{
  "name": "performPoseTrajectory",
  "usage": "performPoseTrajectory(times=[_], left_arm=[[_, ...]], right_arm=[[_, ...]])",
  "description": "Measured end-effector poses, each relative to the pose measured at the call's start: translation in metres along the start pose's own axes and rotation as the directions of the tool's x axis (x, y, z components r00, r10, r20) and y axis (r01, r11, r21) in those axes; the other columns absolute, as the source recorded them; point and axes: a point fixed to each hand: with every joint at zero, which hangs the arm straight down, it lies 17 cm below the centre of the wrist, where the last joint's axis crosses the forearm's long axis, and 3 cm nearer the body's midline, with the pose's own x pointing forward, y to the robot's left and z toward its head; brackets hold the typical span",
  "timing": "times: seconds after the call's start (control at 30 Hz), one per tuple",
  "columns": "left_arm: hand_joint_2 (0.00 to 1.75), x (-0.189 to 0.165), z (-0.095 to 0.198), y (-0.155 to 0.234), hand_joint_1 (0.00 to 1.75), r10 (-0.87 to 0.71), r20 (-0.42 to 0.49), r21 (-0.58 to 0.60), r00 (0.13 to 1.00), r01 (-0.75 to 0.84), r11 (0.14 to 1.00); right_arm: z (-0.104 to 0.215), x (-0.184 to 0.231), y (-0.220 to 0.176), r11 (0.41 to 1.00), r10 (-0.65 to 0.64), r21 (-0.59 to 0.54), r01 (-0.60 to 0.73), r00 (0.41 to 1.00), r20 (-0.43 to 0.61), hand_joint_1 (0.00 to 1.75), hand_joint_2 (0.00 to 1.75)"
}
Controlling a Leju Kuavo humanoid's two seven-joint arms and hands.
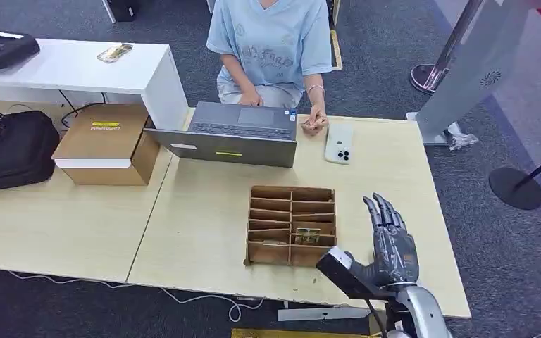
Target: Pass the card to the sensor for recognition and then transmit it.
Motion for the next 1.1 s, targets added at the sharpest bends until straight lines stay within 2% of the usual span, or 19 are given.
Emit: performPoseTrajectory(times=[0.53, 1.1], left_arm=[[0.00, -0.001, 0.000, 0.001, 0.00, -0.007, -0.002, 0.006, 1.000, 0.007, 1.000], [0.00, 0.000, 0.000, 0.001, 0.00, -0.038, -0.004, 0.005, 0.999, 0.038, 0.999]], right_arm=[[-0.011, 0.004, -0.004, 1.000, -0.031, 0.006, 0.031, 0.998, 0.055, 0.00, 1.75], [-0.025, 0.023, 0.021, 0.996, -0.017, 0.087, 0.007, 0.993, 0.119, 0.00, 1.75]])
